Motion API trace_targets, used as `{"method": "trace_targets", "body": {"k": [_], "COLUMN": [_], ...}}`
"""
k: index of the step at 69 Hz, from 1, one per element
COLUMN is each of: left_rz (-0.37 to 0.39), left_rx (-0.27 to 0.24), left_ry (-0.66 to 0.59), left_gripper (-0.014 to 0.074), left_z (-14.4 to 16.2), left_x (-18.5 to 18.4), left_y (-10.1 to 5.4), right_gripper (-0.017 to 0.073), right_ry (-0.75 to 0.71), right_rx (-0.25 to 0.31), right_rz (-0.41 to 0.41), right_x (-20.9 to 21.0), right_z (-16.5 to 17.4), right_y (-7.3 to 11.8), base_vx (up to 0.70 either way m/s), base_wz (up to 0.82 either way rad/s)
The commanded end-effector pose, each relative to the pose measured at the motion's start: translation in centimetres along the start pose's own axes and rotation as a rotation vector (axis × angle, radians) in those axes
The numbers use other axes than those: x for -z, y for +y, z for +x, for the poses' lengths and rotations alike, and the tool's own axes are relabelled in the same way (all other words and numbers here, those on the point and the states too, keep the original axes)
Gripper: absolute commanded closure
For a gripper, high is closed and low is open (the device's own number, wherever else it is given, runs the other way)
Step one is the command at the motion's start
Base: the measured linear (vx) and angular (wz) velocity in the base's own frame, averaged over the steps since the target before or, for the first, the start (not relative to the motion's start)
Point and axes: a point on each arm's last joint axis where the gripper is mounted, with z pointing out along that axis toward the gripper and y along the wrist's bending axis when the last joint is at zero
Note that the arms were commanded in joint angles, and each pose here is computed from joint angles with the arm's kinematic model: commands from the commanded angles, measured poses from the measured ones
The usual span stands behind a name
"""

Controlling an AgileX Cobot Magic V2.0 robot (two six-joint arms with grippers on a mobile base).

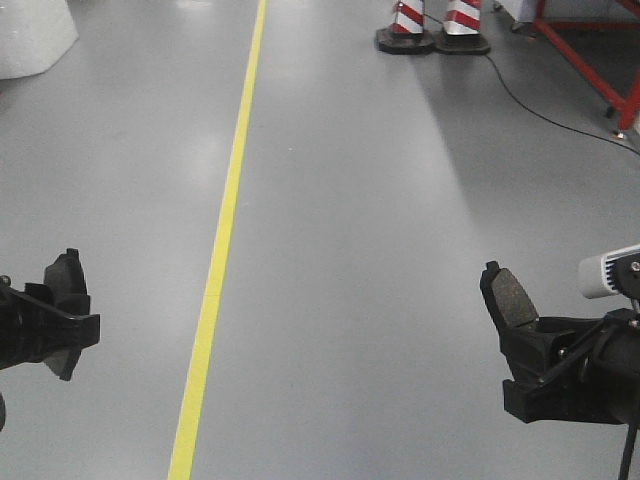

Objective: Move and align brake pads A on conveyor
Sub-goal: 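Drive along the yellow floor line past the red-white cones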

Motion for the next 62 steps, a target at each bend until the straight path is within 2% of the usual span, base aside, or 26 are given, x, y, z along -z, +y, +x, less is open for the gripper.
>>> {"method": "trace_targets", "body": {"k": [1,27,62], "left_rz": [0.039,0.039,0.039], "left_rx": [-0.002,-0.002,-0.002], "left_ry": [-0.110,-0.110,-0.110], "left_gripper": [0.0395,0.0395,0.0395], "left_z": [-1.49,-1.49,-1.49], "left_x": [0.87,0.87,0.87], "left_y": [-0.47,-0.47,-0.47], "right_gripper": [0.0482,0.0482,0.0482], "right_ry": [-0.124,-0.123,-0.123], "right_rx": [0.017,0.017,0.017], "right_rz": [-0.022,-0.021,-0.021], "right_x": [0.67,0.67,0.67], "right_z": [-1.77,-1.76,-1.76], "right_y": [0.23,0.22,0.22], "base_vx": [0.26,0.34,0.49], "base_wz": [0.25,0.09,-0.07]}}
